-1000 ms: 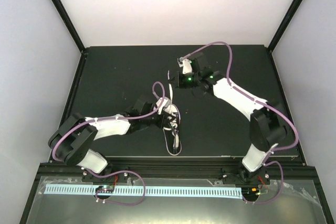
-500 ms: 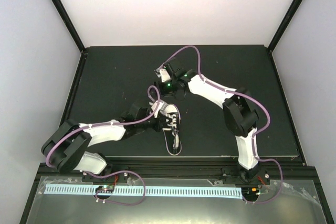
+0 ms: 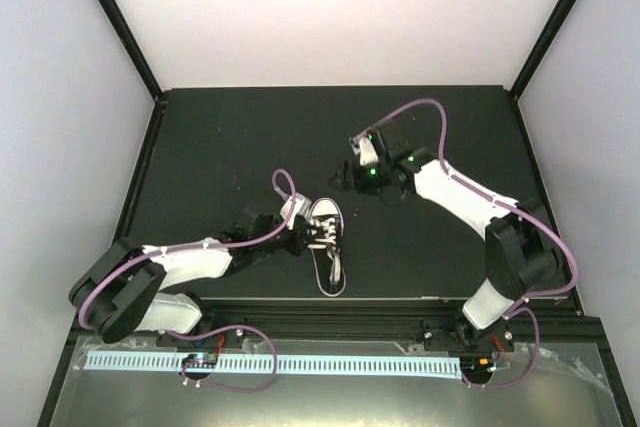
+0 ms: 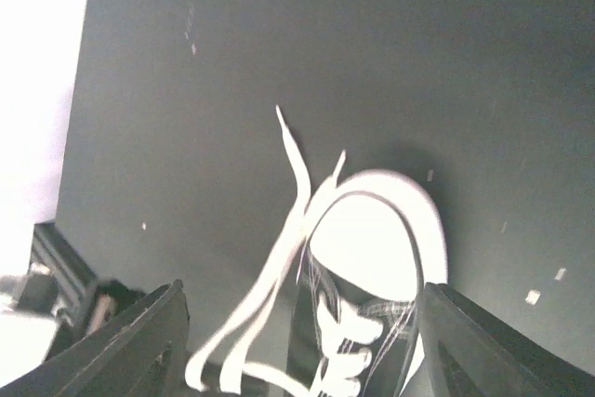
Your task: Tie the shoes
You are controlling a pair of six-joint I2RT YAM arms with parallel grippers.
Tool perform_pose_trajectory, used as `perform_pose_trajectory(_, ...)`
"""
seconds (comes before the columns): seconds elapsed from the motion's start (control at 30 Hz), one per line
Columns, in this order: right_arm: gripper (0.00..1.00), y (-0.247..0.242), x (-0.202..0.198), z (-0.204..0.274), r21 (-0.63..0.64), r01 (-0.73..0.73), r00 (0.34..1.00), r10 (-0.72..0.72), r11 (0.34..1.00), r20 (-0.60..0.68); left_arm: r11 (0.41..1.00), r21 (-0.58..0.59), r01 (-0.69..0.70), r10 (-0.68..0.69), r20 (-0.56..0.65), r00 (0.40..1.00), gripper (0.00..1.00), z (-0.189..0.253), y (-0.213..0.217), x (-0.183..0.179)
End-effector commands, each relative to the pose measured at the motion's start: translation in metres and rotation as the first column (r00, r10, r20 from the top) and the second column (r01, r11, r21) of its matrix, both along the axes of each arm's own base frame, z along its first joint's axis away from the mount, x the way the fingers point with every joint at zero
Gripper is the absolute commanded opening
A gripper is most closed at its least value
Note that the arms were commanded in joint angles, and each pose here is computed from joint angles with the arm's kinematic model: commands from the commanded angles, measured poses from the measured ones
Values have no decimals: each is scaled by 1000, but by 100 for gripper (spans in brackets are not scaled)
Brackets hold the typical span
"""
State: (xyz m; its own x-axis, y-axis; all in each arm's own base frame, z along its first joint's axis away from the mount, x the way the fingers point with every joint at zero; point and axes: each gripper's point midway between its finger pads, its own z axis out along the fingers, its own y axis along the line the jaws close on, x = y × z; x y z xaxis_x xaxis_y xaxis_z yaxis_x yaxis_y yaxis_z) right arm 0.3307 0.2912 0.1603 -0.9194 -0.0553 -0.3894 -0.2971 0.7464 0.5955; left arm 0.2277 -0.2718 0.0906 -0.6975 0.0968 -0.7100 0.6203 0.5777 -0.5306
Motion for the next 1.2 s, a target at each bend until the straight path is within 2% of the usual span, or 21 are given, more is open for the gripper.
perform_pose_trajectory(0.0, 68, 13, -39, -24, 95, -25, 990, 38, 995, -135, 999, -33, -6, 8, 66, 998, 2, 14, -1, 4)
perform_pose_trajectory(0.17, 62, 33, -65, -39, 136, -71, 975, 97, 988, -198, 999, -34, -9, 12, 76, 997, 2, 12, 2, 2)
perform_pose_trajectory(0.37, 58, 46, -71, -49, 152, -83, 966, 117, 985, -231, 999, -32, -6, 8, 80, 997, 1, 11, 3, 1)
perform_pose_trajectory(0.63, 47, 58, -79, -65, 164, -69, 951, 114, 984, -287, 999, -36, -10, 13, 87, 996, 2, 12, 3, 2)
perform_pose_trajectory(1.0, 45, 63, -82, -68, 181, -70, 946, 123, 981, -301, 999, -42, -6, 10, 95, 995, 2, 14, 2, 2)
perform_pose_trajectory(1.17, 49, 73, -91, -67, 218, -106, 928, 175, 970, -328, 999, -40, -5, 8, 99, 995, 1, 14, 1, 3)
